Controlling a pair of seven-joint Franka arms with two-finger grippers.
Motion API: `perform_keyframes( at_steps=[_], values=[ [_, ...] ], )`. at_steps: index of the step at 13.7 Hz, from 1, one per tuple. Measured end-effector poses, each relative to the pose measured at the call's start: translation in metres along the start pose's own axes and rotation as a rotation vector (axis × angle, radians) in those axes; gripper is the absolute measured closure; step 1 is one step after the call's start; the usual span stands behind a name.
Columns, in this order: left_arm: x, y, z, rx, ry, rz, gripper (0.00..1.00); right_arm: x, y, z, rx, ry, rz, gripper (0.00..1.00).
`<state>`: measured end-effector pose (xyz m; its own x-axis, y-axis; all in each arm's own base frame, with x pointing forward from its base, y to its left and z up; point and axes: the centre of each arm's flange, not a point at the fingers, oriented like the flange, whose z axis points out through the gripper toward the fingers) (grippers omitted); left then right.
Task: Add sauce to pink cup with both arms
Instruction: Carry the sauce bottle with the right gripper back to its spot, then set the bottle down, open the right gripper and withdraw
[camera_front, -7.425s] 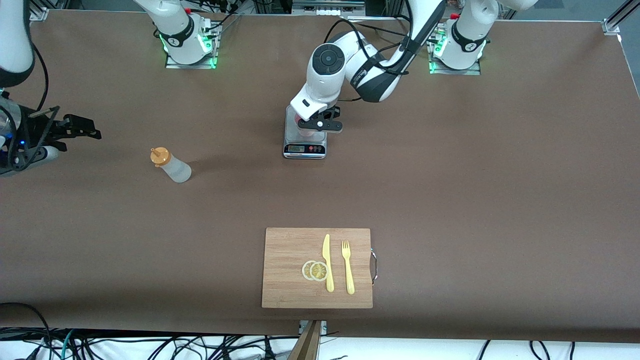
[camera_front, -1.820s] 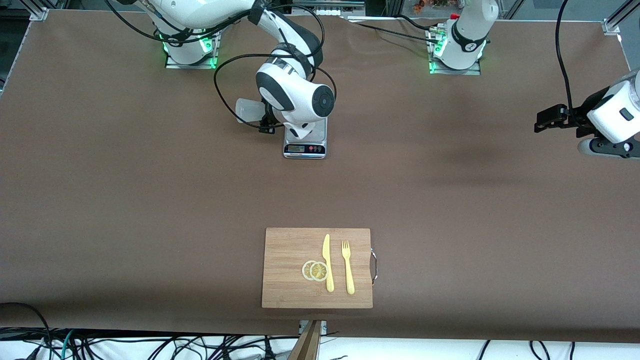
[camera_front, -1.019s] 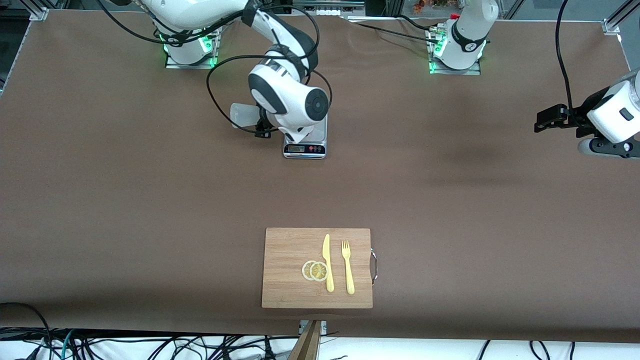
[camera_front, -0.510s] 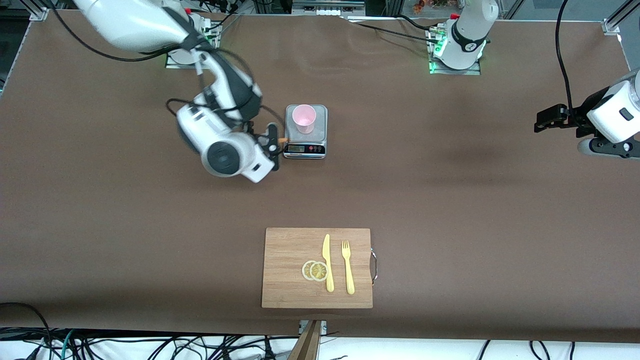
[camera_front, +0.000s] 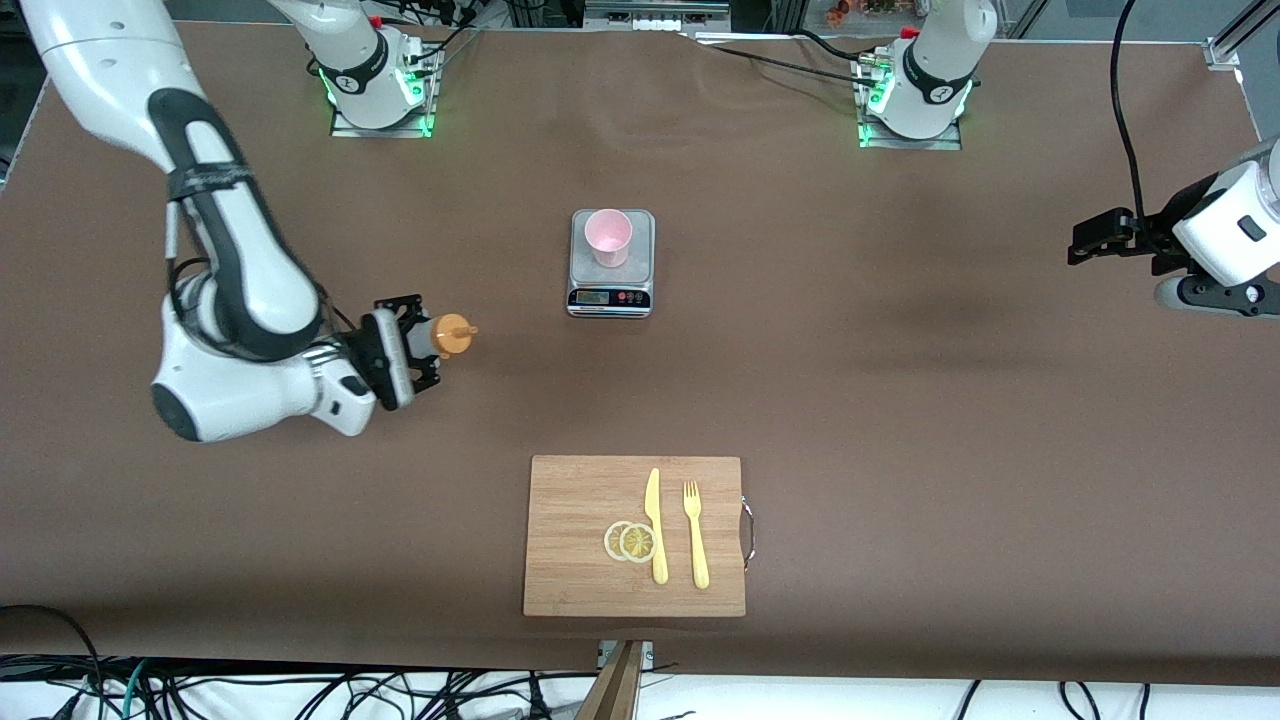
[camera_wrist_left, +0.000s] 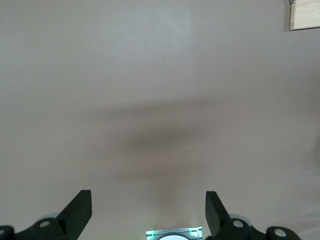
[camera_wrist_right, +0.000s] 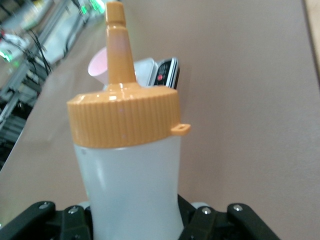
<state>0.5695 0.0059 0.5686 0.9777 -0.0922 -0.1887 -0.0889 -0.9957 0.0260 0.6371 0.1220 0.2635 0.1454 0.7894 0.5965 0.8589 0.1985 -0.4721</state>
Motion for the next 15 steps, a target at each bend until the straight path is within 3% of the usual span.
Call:
perform_keyframes(
  at_steps=[5, 10, 13, 15],
  values=[
    [0.000, 0.001, 0.000, 0.000, 0.000, 0.002, 0.00, -0.123, -0.001, 0.025, 0.013, 0.370, -0.164, 0.69],
    [0.000, 0.002, 0.000, 0.001, 0.000, 0.004, 0.00, -0.206, -0.015, 0.047, 0.002, 0.579, -0.285, 0.69],
    [0.000, 0.004, 0.000, 0.001, 0.000, 0.007, 0.00, -0.231, -0.019, 0.059, -0.006, 0.671, -0.301, 0.69],
    [0.000, 0.004, 0.000, 0.001, 0.000, 0.008, 0.00, -0.234, -0.018, 0.065, -0.007, 0.689, -0.295, 0.70]
  ],
)
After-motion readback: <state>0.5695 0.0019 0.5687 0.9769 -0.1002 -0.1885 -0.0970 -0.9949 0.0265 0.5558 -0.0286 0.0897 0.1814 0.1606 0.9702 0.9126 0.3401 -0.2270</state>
